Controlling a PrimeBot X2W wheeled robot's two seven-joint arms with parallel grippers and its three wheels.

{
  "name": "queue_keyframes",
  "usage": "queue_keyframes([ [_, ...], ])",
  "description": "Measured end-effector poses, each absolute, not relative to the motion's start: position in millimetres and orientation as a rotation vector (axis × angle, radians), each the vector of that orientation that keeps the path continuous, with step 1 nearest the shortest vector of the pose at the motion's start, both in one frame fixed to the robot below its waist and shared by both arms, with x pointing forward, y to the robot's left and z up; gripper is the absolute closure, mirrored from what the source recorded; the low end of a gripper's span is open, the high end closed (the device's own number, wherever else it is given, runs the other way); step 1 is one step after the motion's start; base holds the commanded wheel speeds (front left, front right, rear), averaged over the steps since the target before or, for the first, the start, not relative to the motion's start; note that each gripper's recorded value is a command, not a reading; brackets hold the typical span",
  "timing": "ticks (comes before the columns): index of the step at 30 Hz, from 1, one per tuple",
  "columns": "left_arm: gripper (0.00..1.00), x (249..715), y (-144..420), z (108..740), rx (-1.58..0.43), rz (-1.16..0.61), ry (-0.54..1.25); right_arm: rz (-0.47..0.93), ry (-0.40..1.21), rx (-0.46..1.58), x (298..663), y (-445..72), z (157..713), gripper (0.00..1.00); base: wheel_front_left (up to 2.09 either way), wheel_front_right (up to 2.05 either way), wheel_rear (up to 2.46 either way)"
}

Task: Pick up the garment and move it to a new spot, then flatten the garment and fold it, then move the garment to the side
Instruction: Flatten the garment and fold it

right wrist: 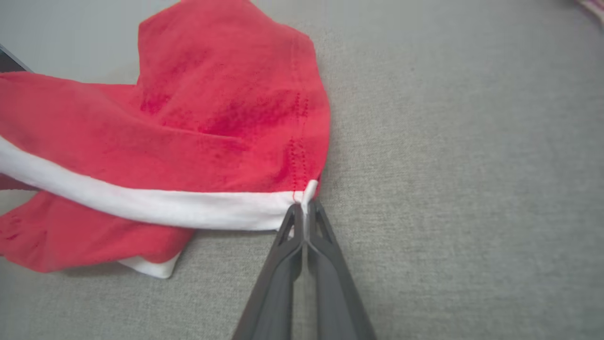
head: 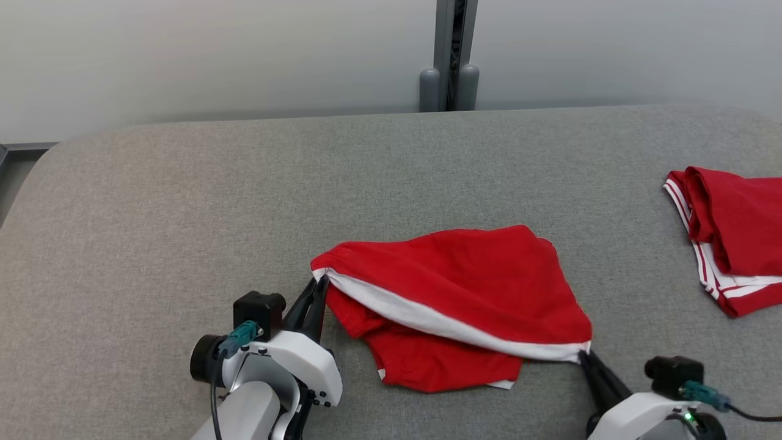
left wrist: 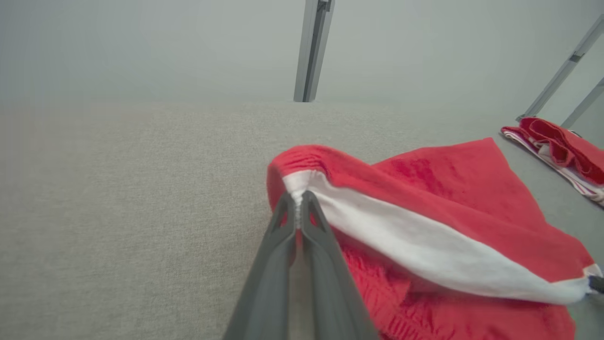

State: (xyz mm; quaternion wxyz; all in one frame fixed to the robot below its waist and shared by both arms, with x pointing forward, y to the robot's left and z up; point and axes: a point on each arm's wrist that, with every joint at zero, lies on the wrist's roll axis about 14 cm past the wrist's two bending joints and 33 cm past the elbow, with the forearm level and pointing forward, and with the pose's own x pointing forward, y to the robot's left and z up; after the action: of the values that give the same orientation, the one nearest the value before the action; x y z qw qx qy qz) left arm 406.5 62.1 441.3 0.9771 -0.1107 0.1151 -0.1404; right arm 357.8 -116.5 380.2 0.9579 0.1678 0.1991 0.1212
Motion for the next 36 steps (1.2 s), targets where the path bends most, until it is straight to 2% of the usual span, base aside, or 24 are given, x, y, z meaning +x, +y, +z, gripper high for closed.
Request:
queue_keyframes([
  [5,1.0,407,64,459,-0.199,-0.325,0.171,0.228,0.278,0.323,376,-137,415,1.0,0.0,0.0,0.0],
  [12,1.0,407,64,496,-0.15,-0.47,0.13,0.188,0.089,0.298,390,-174,474,1.0,0.0,0.0,0.0],
  [22,1.0,378,42,603,-0.069,-0.763,-0.048,0.217,-0.235,0.207,411,-207,595,1.0,0.0,0.0,0.0],
  [30,1.0,374,44,682,-0.103,-0.824,-0.171,0.248,-0.463,0.109,413,-218,687,1.0,0.0,0.0,0.0],
  [36,1.0,385,48,716,-0.094,-0.818,-0.211,0.266,-0.54,0.067,415,-216,722,1.0,0.0,0.0,0.0],
])
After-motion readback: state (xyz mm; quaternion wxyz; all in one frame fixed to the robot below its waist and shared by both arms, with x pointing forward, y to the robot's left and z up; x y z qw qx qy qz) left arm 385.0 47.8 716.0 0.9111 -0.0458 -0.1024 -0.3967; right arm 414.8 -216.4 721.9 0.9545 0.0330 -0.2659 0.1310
